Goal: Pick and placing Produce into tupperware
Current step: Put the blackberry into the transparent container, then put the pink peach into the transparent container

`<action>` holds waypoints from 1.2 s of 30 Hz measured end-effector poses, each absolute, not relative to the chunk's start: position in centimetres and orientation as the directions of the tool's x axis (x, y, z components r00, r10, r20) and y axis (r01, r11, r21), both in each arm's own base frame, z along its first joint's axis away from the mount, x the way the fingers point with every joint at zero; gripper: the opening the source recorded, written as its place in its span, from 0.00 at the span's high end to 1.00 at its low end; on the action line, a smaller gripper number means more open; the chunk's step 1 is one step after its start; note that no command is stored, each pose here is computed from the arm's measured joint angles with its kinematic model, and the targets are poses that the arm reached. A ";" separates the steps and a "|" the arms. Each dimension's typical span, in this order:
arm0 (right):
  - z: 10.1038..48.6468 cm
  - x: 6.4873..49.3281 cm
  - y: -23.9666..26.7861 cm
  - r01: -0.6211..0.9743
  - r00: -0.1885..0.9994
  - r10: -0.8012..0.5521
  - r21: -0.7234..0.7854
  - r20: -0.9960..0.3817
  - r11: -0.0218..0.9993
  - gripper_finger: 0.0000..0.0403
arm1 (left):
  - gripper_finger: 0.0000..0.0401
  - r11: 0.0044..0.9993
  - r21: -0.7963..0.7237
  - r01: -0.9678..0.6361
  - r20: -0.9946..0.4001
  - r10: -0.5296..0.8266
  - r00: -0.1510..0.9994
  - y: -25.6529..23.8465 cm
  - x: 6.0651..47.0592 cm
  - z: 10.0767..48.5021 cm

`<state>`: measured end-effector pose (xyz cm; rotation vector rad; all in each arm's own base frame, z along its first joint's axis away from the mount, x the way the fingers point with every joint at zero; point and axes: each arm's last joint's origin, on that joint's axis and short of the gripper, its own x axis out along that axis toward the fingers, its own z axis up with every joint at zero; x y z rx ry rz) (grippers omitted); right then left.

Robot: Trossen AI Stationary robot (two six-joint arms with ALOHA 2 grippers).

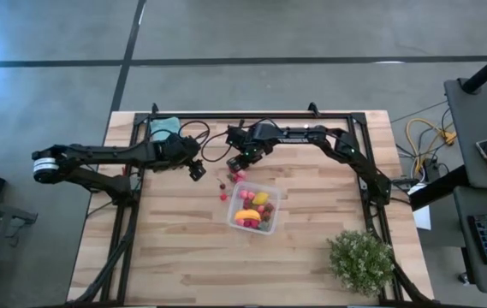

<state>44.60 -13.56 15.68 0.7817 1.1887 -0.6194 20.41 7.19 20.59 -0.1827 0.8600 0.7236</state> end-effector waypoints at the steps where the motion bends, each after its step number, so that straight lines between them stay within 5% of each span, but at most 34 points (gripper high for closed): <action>1: 16.2 44.5 -13.5 0.778 0.265 -0.020 0.202 -0.964 0.595 0.73 | 0.39 0.750 0.133 -0.647 -0.745 0.507 0.434 7.2 20.4 20.6; 7: 21.3 42.8 -12.5 0.736 0.215 0.003 0.164 -0.977 0.656 0.72 | 0.39 0.753 0.127 -0.646 -0.744 0.503 0.440 7.1 20.3 20.7; 12: 25.4 41.6 -9.1 0.584 0.240 0.153 0.269 -0.959 0.766 0.72 | 0.39 0.764 0.133 -0.631 -0.735 0.503 0.455 7.1 20.0 21.1; 19: 25.0 42.1 -3.8 0.466 0.222 0.307 0.378 -0.925 0.800 0.72 | 0.39 0.793 0.151 -0.590 -0.731 0.491 0.473 7.0 19.9 21.4; 25: 22.3 43.3 -0.9 0.462 0.152 0.296 0.332 -0.943 0.822 0.58 | 0.39 0.810 0.128 -0.572 -0.745 0.459 0.484 6.8 19.9 21.1; 30: 22.5 43.4 -1.4 0.534 0.157 0.123 0.189 -0.980 0.824 0.41 | 0.39 0.820 0.119 -0.561 -0.757 0.440 0.483 6.7 19.7 20.7; 36: 24.9 43.6 -6.6 0.706 0.258 0.044 0.219 -0.965 0.674 0.32 | 0.39 0.829 0.102 -0.550 -0.762 0.420 0.493 6.7 19.8 20.7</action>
